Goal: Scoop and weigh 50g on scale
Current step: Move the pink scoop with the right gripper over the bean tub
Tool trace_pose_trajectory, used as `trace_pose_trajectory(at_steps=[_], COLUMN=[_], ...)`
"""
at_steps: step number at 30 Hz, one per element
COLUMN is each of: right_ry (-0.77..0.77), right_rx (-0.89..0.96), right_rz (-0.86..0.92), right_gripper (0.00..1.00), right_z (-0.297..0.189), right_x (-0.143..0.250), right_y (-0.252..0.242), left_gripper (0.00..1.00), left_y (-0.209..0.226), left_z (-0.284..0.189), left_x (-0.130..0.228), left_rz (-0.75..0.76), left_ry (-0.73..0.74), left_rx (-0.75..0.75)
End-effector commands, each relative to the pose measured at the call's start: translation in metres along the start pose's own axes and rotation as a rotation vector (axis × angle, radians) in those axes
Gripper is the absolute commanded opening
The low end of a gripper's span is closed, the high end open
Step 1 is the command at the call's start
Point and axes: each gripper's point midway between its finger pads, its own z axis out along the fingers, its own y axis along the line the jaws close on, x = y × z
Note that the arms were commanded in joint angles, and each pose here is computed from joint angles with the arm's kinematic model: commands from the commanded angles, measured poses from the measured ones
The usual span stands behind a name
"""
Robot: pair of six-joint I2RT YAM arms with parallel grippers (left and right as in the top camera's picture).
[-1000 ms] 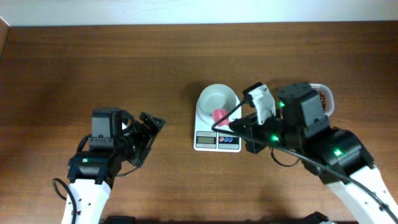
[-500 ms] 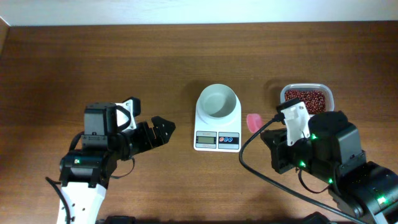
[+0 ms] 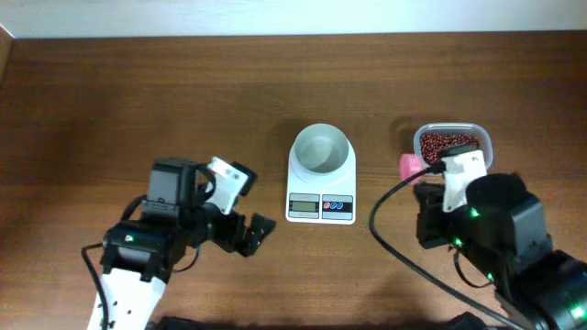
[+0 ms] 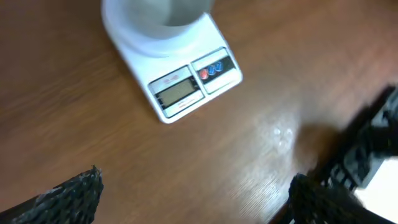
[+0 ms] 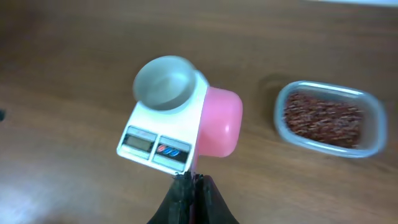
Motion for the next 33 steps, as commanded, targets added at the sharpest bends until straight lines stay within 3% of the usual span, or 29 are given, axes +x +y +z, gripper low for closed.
trace_pose_trajectory(at_steps=[1, 5, 8, 15, 19, 21, 24, 26, 28, 29, 30, 33], right_ry=[-0.075, -0.106, -0.087, 0.105, 0.125, 0.113, 0.098, 0.095, 0.096, 0.091, 0.08, 0.05], right_rx=[0.098, 0.201, 0.288, 0.175, 0.168, 0.168, 0.168, 0.168, 0.167, 0.189, 0.213, 0.228], right_rz=[0.022, 0.038, 0.098, 0.203, 0.204, 0.204, 0.203, 0.203, 0.2, 0.2, 0.198, 0.207], right_gripper=[0.04, 0.04, 0.04, 0.04, 0.04, 0.04, 0.04, 0.04, 0.04, 0.04, 0.04, 0.04], right_z=[-0.017, -0.026, -0.029, 0.004, 0.013, 0.013, 0.014, 0.014, 0.014, 0.013, 0.012, 0.011], right_x=[-0.009, -0.01, -0.005, 0.029, 0.027, 0.025, 0.021, 0.02, 0.021, 0.02, 0.018, 0.011], right_y=[-0.02, -0.041, -0.065, -0.062, -0.061, -0.061, -0.062, -0.062, -0.062, -0.066, -0.07, -0.074], left_gripper=[0.99, 0.99, 0.99, 0.99, 0.99, 0.99, 0.99, 0.99, 0.99, 0.99, 0.99, 0.96], left_y=[-0.005, -0.009, -0.01, -0.002, -0.007, -0.019, -0.086, -0.097, -0.094, -0.088, -0.075, -0.057], left_z=[0.001, -0.01, -0.011, -0.011, -0.011, -0.01, -0.024, -0.029, -0.024, -0.015, -0.003, 0.042], left_x=[-0.001, -0.018, -0.011, -0.016, -0.017, -0.02, -0.032, -0.046, -0.048, -0.05, -0.053, -0.048], left_rz=[0.181, 0.272, 0.309, 0.332, 0.332, 0.337, 0.356, 0.397, 0.393, 0.319, 0.213, 0.089], left_ry=[0.019, -0.015, 0.016, 0.007, -0.002, -0.03, -0.161, -0.231, -0.227, -0.195, -0.152, -0.031], left_rx=[-0.047, -0.068, -0.062, -0.11, -0.083, -0.016, 0.374, 0.445, 0.446, 0.429, 0.358, 0.065])
